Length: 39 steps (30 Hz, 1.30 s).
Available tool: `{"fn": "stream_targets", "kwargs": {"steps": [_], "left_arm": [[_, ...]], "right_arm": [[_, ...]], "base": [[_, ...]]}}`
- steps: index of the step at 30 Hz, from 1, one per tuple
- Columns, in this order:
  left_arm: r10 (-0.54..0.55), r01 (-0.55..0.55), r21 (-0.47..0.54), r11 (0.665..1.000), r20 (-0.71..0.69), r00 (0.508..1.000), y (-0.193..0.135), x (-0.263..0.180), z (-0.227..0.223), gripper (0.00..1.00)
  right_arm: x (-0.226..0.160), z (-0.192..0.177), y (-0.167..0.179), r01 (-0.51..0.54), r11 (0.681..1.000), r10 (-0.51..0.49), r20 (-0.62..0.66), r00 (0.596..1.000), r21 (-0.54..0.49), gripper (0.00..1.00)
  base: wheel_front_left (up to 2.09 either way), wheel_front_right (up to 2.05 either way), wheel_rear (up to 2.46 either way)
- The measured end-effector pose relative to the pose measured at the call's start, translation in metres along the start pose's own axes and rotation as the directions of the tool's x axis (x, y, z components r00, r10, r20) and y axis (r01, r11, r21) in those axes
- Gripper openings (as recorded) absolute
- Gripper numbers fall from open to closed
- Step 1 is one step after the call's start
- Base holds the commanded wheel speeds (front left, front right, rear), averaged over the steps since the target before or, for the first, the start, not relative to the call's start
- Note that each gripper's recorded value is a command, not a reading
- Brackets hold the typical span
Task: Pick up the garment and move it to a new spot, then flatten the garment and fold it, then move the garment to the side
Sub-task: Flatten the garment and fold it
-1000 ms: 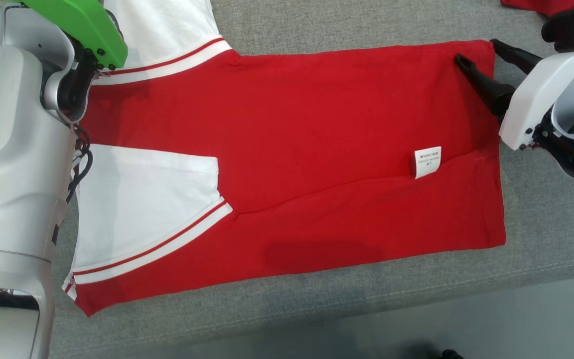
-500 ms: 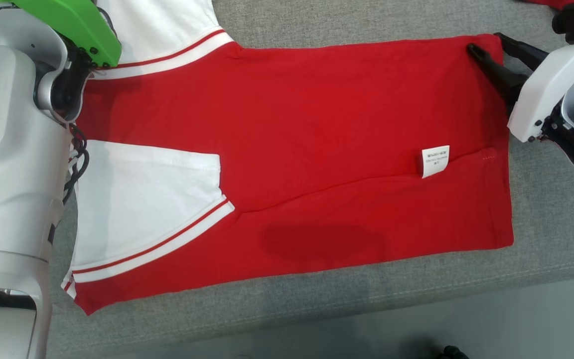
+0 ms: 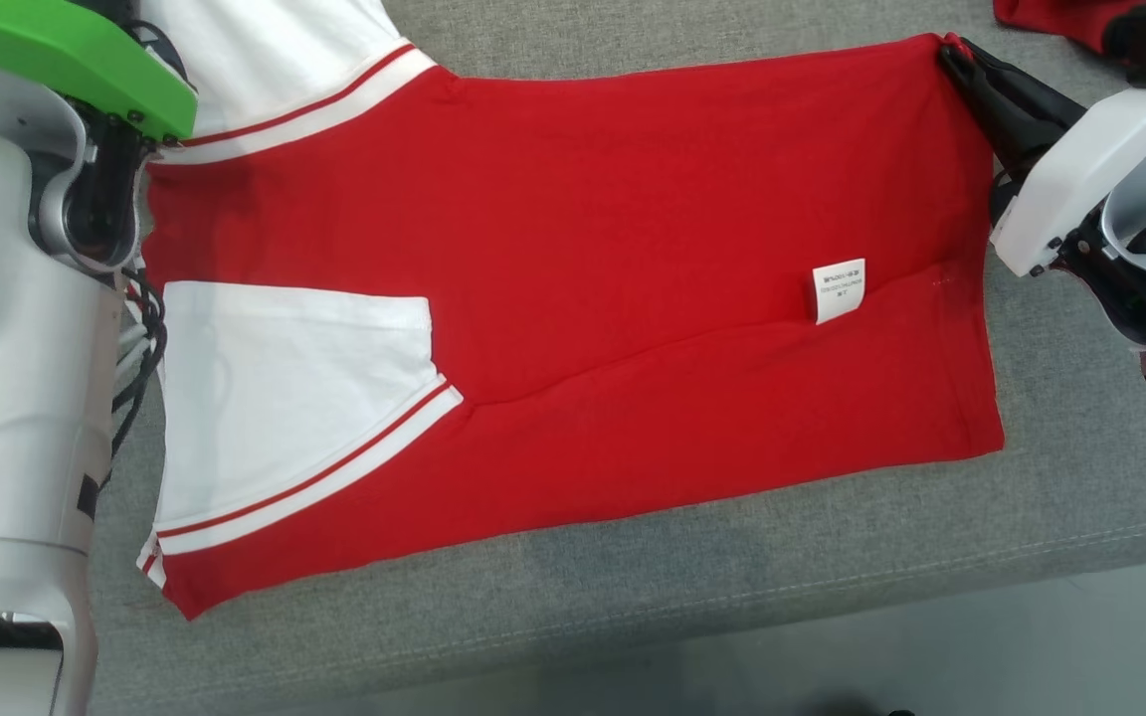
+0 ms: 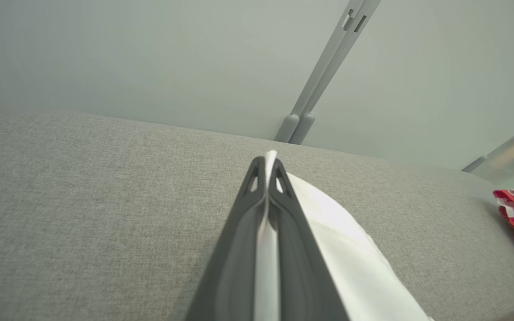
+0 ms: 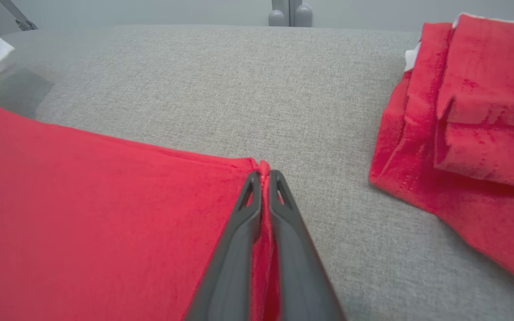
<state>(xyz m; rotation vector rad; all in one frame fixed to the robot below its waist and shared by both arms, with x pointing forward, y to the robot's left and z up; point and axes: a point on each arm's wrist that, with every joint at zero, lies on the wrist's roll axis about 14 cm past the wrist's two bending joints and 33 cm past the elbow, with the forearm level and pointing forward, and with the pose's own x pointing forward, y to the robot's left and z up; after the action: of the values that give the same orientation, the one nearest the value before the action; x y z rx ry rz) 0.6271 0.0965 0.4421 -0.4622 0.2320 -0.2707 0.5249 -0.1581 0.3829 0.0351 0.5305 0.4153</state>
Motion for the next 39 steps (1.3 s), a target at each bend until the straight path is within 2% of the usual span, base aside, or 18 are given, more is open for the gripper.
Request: {"fn": "stream_targets", "kwargs": {"steps": [5,12,19,23,31,34,39], "left_arm": [[-0.006,0.008,-0.027,1.0,0.069,0.998,-0.005,-0.019,0.005,0.0],[0.012,0.005,-0.101,0.995,0.17,0.985,-0.006,-0.057,0.009,0.0],[0.043,-0.008,-0.182,0.983,0.189,0.981,-0.01,-0.11,-0.001,0.0],[0.076,-0.036,-0.195,0.98,0.205,0.976,-0.003,-0.139,-0.001,0.0],[0.1,-0.048,-0.237,0.97,0.212,0.972,-0.009,-0.19,-0.01,0.0],[0.111,-0.053,-0.268,0.962,0.208,0.972,-0.012,-0.205,-0.016,0.0],[0.118,-0.066,-0.293,0.954,0.164,0.979,-0.018,-0.22,-0.034,0.0]], "right_arm": [[-0.01,0.013,0.004,0.002,1.0,-0.002,0.085,0.996,-0.001,0.0],[-0.032,0.009,0.011,0.011,1.0,-0.014,0.156,0.988,0.022,0.0],[-0.058,0.006,0.03,-0.006,1.0,0.001,0.243,0.97,0.021,0.0],[-0.071,0.003,0.038,-0.004,0.999,-0.008,0.283,0.959,0.041,0.0],[-0.092,-0.013,0.056,-0.016,0.997,-0.005,0.274,0.962,0.078,0.0],[-0.097,-0.013,0.061,-0.025,0.998,0.008,0.275,0.961,0.058,0.0],[-0.102,-0.019,0.065,-0.031,0.999,0.04,0.252,0.967,-0.04,0.0]], "base": [[0.0,0.0,0.0],[0.0,0.0,0.0],[0.0,0.0,0.0],[0.0,0.0,0.0],[0.0,0.0,0.0],[0.0,0.0,0.0],[0.0,0.0,0.0]]}}
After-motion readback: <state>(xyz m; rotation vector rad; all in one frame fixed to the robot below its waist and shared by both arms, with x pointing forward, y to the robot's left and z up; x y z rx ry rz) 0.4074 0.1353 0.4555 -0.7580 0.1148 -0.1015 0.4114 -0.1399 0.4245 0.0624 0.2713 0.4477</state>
